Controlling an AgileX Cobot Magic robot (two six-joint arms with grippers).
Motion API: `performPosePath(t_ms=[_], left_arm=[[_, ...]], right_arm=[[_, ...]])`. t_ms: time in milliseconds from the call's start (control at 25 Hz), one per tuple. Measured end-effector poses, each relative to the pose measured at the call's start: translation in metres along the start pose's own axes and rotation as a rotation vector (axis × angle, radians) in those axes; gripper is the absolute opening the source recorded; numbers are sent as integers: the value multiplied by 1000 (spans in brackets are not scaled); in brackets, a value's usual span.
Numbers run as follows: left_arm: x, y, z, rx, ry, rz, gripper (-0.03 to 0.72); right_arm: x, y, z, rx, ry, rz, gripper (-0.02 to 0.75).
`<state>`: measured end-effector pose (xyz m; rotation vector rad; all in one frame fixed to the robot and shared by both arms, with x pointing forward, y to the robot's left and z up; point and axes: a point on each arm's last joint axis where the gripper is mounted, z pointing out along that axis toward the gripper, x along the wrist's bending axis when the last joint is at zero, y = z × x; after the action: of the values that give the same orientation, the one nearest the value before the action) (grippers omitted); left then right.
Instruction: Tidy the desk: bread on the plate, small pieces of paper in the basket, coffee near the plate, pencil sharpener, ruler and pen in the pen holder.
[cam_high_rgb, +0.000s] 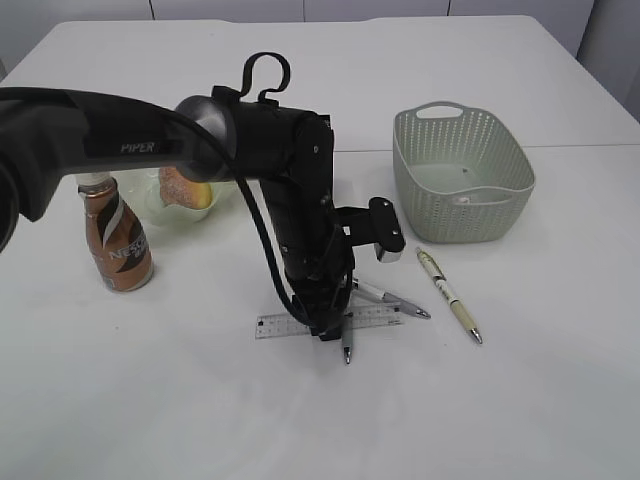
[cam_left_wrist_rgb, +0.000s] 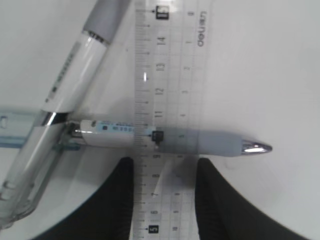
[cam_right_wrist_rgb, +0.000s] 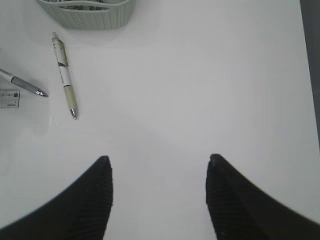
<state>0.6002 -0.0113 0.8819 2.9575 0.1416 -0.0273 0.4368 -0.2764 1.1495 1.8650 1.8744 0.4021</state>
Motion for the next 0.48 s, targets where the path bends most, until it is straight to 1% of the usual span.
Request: performPosePath(t_ms=[320,480], left_arm=[[-2,-1,0,17,-22,-64,232],[-1,1,-7,34,-43,-80,232]], right_arm=[[0,0,0,-2,1,0,467],[0,0,0,-2,1,0,467]])
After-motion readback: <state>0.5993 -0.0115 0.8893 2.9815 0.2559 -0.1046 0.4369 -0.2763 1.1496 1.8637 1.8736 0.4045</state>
